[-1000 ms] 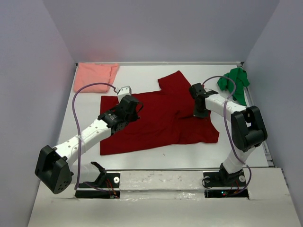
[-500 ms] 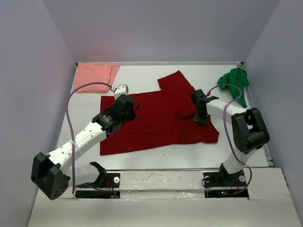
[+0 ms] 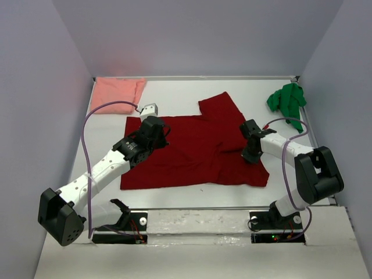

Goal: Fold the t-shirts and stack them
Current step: Fold the tshirt

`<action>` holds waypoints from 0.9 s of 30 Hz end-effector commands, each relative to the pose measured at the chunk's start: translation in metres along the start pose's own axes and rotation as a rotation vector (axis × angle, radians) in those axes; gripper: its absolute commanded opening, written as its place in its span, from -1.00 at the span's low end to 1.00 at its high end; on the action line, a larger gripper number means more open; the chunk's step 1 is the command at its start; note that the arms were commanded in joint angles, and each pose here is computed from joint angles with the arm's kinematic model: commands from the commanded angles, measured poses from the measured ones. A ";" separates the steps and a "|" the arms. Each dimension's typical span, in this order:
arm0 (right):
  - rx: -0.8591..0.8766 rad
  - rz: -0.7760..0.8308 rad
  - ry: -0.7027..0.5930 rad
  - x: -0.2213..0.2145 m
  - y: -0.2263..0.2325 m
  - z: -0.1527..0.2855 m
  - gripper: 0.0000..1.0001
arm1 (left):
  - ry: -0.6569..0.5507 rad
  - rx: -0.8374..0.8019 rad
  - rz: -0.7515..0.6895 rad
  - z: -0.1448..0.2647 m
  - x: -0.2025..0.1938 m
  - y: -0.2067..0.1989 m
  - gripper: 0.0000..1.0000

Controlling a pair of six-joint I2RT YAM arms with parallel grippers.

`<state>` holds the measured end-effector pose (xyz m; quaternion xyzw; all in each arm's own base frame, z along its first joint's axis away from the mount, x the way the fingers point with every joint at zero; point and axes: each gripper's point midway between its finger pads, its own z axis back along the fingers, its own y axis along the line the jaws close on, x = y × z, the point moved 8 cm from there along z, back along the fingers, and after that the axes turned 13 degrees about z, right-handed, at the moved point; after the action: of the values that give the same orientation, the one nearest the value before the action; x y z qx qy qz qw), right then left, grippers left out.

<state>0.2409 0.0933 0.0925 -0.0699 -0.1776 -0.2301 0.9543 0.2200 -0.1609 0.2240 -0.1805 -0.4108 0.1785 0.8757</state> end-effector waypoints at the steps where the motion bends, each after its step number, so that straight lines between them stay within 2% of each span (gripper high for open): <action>1: -0.101 -0.057 0.082 -0.023 -0.023 0.005 -1.00 | -0.039 -0.049 0.011 0.013 0.014 -0.008 -1.00; 9: -0.161 -0.126 0.059 -0.030 -0.045 0.024 -1.00 | -0.044 -0.065 0.018 0.022 0.016 -0.006 -1.00; 16: -0.174 -0.100 0.051 -0.035 -0.055 0.029 -1.00 | -0.040 -0.079 0.025 0.024 0.016 -0.007 -1.00; 22: -0.089 -0.042 -0.127 -0.001 -0.053 0.065 -1.00 | -0.057 -0.071 0.023 0.023 0.016 -0.005 -1.00; 27: 0.099 0.051 -0.323 0.044 -0.034 0.120 -1.00 | -0.074 -0.014 0.001 0.012 0.024 -0.012 -1.00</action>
<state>0.1994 0.0689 0.1665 -0.0833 -0.2337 -0.2379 0.9390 0.2132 -0.1566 0.2356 -0.1965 -0.4198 0.1781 0.8680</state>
